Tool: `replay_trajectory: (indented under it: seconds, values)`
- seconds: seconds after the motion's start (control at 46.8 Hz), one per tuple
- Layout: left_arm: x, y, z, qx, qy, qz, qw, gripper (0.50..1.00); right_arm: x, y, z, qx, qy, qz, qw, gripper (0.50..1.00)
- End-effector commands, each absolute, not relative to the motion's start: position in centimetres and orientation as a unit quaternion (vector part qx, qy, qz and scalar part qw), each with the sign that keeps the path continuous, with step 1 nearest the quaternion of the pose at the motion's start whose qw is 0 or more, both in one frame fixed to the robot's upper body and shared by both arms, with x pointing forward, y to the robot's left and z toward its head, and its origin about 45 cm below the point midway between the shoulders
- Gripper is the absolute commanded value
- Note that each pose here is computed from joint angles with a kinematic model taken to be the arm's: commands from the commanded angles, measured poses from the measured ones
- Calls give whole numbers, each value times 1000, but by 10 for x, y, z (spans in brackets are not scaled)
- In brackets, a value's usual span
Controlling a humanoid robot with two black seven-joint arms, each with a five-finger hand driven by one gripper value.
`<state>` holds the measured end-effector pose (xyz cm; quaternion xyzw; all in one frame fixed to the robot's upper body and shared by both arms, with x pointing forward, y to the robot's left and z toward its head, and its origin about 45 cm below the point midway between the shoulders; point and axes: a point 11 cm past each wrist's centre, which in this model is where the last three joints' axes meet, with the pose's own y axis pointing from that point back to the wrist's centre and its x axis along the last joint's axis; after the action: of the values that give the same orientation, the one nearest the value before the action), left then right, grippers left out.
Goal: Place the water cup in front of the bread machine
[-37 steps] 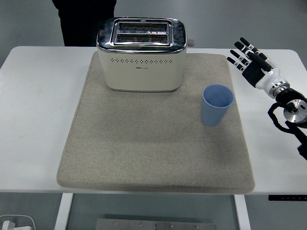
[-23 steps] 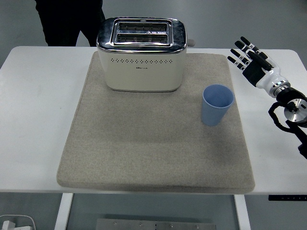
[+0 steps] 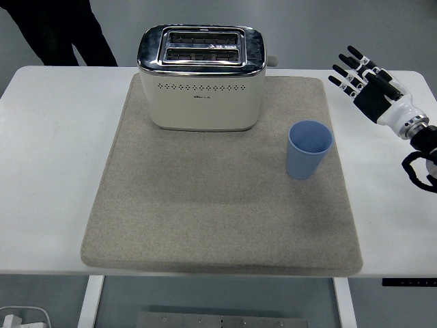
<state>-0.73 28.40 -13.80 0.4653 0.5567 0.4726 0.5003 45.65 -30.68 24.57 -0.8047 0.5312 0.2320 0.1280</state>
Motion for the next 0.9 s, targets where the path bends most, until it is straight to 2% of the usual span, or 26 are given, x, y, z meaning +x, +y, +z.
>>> replay_trajectory:
  seconds: [0.0, 0.192, 0.385, 0.876]
  values:
    - [-7, 284, -138, 465, 557, 472, 501, 1000, 453, -317, 255, -813, 524, 218, 129, 928]
    - [-7, 284, -138, 465, 556, 473, 500, 1000, 444, -334, 259, -829, 510, 201, 111, 928]
    - [-7, 284, -138, 465, 556, 473, 500, 1000, 427, -346, 247, -856, 482, 176, 66, 928]
    - [-6, 284, -138, 466, 556, 472, 502, 1000, 417, -354, 255, -894, 448, 6, -28, 928]
